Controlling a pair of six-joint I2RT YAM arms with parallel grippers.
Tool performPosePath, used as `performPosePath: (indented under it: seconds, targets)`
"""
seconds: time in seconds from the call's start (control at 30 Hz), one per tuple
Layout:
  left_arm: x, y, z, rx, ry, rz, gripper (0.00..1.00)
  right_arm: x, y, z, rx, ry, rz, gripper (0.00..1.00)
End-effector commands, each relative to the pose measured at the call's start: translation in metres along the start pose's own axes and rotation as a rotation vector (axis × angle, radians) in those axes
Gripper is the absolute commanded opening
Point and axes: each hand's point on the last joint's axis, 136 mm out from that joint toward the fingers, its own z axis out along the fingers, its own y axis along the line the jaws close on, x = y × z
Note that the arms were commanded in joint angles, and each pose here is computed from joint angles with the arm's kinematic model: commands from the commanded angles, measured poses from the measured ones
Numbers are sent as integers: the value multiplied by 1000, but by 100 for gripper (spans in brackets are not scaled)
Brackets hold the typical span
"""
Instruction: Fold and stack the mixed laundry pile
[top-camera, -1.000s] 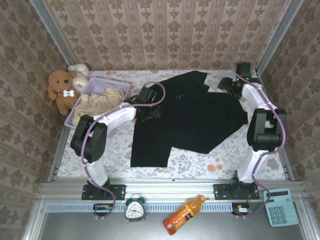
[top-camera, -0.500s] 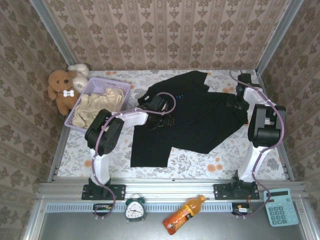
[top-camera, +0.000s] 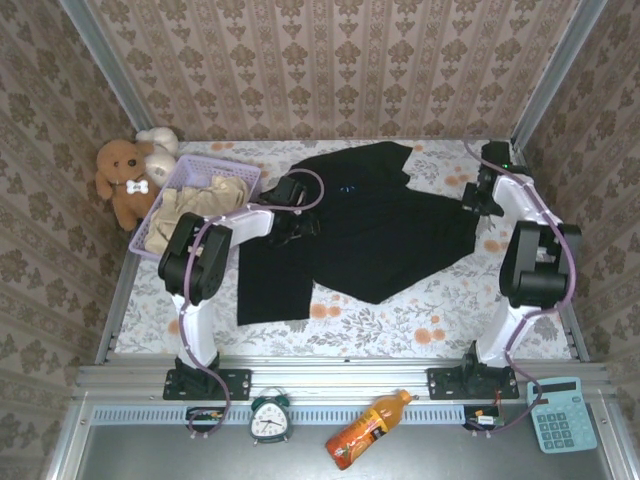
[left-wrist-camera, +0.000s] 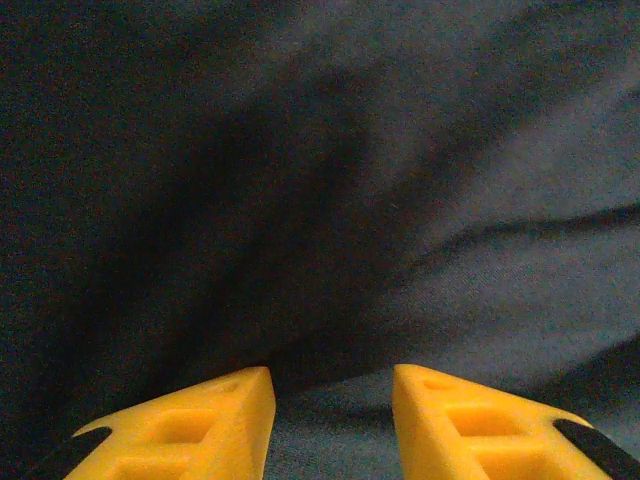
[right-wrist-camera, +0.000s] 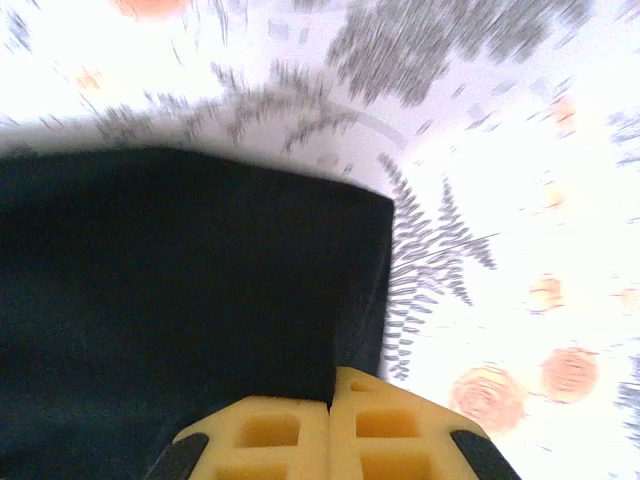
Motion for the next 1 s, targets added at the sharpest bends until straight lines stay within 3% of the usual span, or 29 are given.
performPosePath:
  seconds: [0.0,0.17,0.3,0.37,0.4,0.43,0.47,0.53,0.57,0.67,0.8,0.97]
  targets:
    - [14,42,6,-164,61,30,39,-7,-27,-38,75,-55,69,0]
    - [13,43,2,-178,51,48,40,-11,-27,-35,7,-65,109,0]
    - [14,35,4,-147,60,55,40,-63,-7,-15,-86,-128,115,0]
    - [16,28,5,-135,70,64,41,-90,-5,7,-70,-147,124,9]
    - [17,24,5,-129,74,68,43,-99,-3,16,-72,-138,130,9]
    - [17,19,4,-116,76,71,46,-105,-2,24,-68,-119,131,24]
    - [18,12,3,-102,76,77,51,-107,0,28,-61,-109,131,51]
    - [16,2,-3,-86,70,88,63,-106,4,26,-68,-110,121,65]
    - [13,-5,-8,-71,63,90,69,-102,4,20,-60,-124,114,72]
    - [-3,-26,-28,0,16,95,75,-70,7,0,-58,-129,91,73]
    - [-35,-66,-51,128,-63,156,75,-4,21,-21,-94,-82,76,69]
    - [-74,-102,-47,221,-146,216,72,73,41,-19,-169,51,102,69]
